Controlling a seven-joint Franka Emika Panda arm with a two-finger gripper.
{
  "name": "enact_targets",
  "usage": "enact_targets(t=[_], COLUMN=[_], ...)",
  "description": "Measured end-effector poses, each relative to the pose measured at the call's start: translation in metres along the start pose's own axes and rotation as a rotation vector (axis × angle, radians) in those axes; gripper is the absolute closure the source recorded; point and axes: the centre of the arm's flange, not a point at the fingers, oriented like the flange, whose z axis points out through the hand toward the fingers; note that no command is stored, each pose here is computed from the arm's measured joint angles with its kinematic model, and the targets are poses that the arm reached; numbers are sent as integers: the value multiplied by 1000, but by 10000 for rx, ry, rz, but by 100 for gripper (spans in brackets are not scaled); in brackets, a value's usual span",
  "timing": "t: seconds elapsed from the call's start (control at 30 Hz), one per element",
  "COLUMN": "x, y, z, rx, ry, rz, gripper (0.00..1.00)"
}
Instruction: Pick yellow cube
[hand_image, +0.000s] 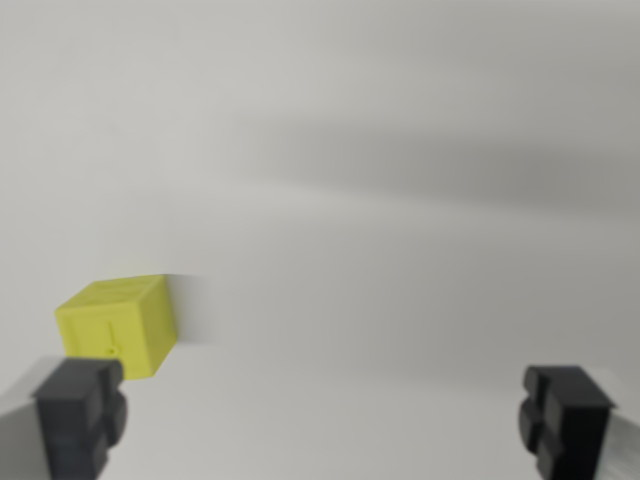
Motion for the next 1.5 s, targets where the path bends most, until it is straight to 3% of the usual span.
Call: enact_targets(t=[1.5], x=[-98], y=[-15], z=[110], rx=[-57], ry=[-144], rz=[-887], gripper=[0])
